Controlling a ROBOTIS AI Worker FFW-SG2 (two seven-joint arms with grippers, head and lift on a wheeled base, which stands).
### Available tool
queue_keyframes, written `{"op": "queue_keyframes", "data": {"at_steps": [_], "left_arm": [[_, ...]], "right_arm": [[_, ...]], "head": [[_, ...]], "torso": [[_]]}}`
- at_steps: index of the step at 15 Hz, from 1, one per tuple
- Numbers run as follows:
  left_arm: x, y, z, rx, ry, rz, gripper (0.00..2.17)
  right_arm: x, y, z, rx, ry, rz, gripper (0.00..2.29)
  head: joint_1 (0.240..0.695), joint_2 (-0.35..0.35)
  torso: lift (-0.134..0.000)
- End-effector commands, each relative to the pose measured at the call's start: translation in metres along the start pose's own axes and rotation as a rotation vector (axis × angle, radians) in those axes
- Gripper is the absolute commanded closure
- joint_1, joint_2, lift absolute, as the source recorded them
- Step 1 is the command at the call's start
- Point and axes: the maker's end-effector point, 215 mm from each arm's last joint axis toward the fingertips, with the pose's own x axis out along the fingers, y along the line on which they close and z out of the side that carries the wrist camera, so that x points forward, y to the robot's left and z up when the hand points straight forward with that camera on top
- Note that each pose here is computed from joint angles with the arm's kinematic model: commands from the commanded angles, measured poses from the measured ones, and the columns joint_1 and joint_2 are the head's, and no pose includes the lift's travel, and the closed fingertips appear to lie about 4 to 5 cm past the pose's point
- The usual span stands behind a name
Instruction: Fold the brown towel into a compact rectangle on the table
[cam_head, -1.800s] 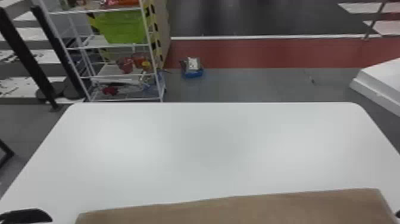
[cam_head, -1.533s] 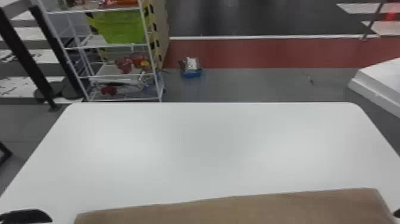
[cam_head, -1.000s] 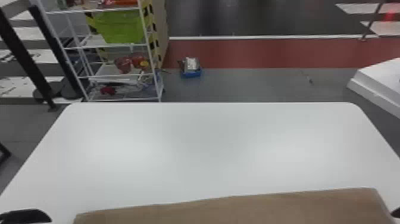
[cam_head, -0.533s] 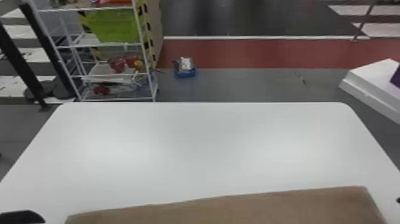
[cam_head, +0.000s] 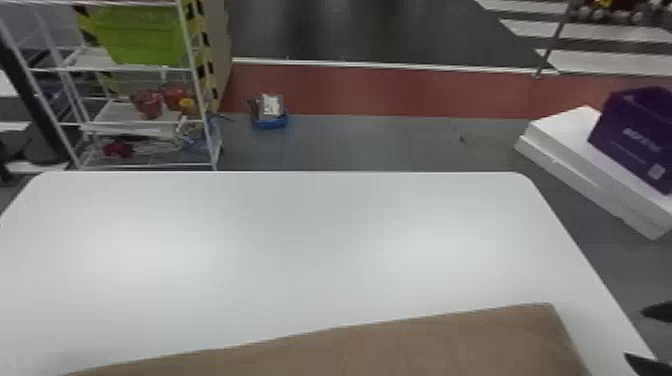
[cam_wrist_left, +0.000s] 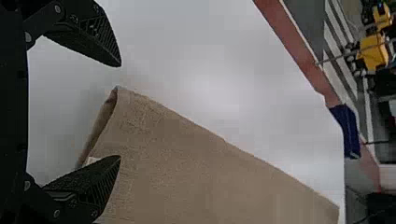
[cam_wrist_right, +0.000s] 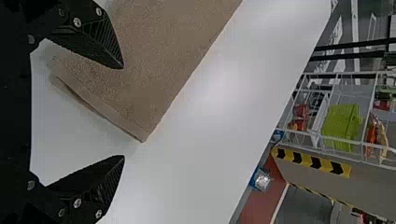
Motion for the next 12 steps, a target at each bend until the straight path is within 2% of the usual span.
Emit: {"op": "queue_keyframes", "data": {"at_steps": [1, 2, 3, 4, 5, 9, 12], "left_arm": [[0.001, -0.002, 0.002, -0.291, -0.072, -0.019, 0.21], [0.001, -0.005, 0.004, -0.387, -0.090, -0.027, 0.22], [0.002, -0.011, 0.003, -0.523, -0.111, -0.042, 0.25], [0.004, -0.015, -0.001, -0.631, -0.107, -0.041, 0.27], [0.008, -0.018, -0.004, -0.697, -0.099, -0.038, 0.27], [0.021, -0.031, -0.012, -0.780, -0.052, -0.041, 0.27], [0.033, -0.031, -0.014, -0.772, -0.022, -0.039, 0.27]], "right_arm": [[0.000, -0.008, -0.008, 0.020, -0.024, -0.007, 0.23], [0.001, -0.008, -0.011, 0.021, -0.032, -0.006, 0.23], [0.002, -0.010, -0.014, 0.017, -0.043, -0.006, 0.23], [0.001, -0.012, -0.017, 0.020, -0.051, -0.010, 0.23], [0.002, -0.013, -0.018, 0.009, -0.058, -0.011, 0.23], [0.007, -0.011, -0.025, -0.015, -0.071, -0.002, 0.23], [0.007, -0.011, -0.024, -0.029, -0.084, 0.000, 0.23]], "head": [[0.695, -0.093], [0.695, -0.107], [0.695, -0.115], [0.695, -0.121], [0.695, -0.130], [0.695, -0.167], [0.695, -0.183]], "torso": [[-0.123], [-0.123], [-0.123], [-0.123], [-0.123], [-0.123], [-0.123]]}}
